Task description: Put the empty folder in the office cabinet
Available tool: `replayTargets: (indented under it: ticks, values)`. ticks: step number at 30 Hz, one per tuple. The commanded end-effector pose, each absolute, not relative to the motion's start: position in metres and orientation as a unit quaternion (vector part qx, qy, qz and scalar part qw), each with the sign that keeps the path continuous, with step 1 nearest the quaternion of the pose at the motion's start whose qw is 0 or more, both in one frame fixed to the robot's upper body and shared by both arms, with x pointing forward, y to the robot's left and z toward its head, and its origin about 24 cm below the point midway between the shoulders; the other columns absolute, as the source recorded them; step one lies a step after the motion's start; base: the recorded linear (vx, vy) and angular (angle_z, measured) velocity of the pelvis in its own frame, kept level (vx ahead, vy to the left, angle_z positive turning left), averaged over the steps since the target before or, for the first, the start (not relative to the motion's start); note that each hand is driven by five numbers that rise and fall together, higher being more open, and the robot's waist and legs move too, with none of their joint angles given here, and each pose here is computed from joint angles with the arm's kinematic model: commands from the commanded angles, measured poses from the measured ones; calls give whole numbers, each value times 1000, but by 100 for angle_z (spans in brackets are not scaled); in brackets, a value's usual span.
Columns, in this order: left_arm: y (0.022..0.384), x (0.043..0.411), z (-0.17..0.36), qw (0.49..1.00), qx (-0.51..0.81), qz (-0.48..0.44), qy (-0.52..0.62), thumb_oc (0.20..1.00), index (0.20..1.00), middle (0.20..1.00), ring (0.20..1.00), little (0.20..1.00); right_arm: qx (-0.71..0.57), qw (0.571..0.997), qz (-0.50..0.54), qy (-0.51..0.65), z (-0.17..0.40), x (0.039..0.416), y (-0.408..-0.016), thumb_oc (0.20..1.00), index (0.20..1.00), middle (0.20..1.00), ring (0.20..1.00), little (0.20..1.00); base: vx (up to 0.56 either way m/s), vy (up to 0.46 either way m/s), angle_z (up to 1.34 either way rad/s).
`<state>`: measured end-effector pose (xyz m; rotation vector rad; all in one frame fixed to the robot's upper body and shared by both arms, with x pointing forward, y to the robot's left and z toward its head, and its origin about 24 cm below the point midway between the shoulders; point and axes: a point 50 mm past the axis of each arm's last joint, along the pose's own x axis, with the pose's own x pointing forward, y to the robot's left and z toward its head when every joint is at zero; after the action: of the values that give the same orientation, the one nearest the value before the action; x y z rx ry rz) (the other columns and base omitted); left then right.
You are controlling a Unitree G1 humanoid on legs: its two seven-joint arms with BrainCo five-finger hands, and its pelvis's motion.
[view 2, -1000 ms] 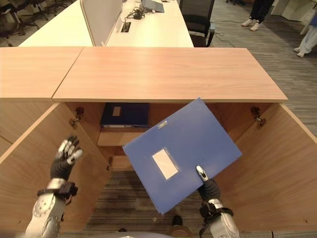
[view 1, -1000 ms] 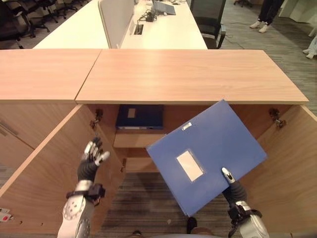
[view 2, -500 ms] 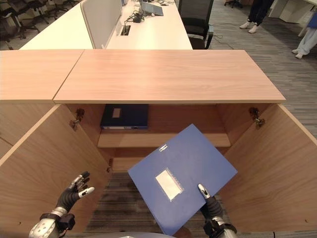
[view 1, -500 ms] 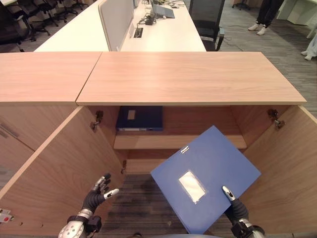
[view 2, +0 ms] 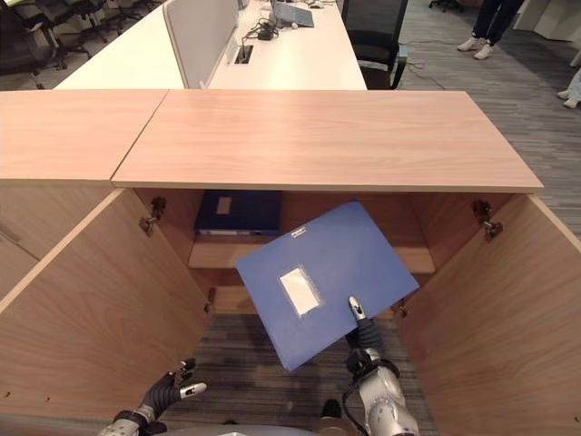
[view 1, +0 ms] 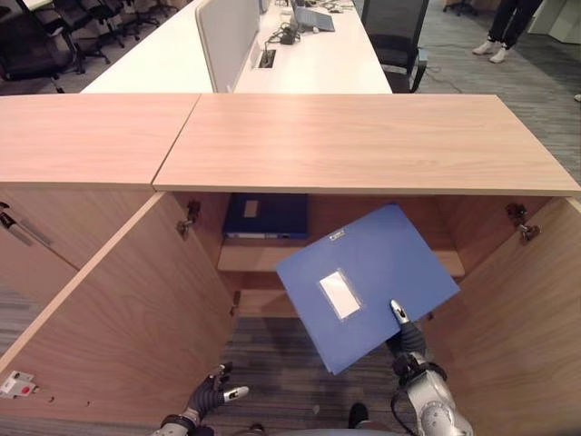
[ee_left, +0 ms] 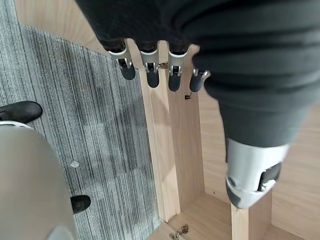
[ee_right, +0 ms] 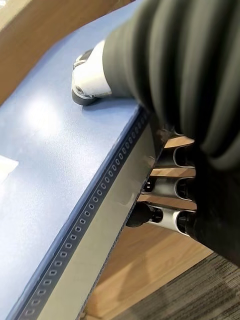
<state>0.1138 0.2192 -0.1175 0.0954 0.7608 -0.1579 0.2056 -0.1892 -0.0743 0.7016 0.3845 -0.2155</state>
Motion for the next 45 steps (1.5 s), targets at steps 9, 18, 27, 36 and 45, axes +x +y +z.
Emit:
replayTargets:
  ticks: [9, 18, 27, 36, 45]
  values:
    - [221, 135, -106, 932, 94, -113, 330, 1000, 1000, 1000, 1000, 1000, 425, 888, -176, 0, -11, 277, -206, 200, 200, 200, 200, 200, 78, 11, -1]
    - [230, 143, -101, 940, 84, -90, 319, 1000, 1000, 1000, 1000, 1000, 445, 849, -279, -65, -2, 271, -257, 200, 200, 200, 200, 200, 231, -114, 59]
    - [230, 138, -104, 938, 64, -84, 330, 1000, 1000, 1000, 1000, 1000, 443, 807, -371, -119, 7, 258, -309, 200, 200, 200, 200, 200, 133, -187, 47]
    - [222, 135, -112, 930, 58, -90, 351, 1000, 1000, 1000, 1000, 1000, 436, 779, -418, -168, 26, 253, -343, 200, 200, 200, 200, 200, 61, -203, 41]
    - [217, 130, -117, 924, 65, -93, 365, 1000, 1000, 1000, 1000, 1000, 437, 783, -417, -151, 26, 260, -340, 200, 200, 200, 200, 200, 52, 14, 5]
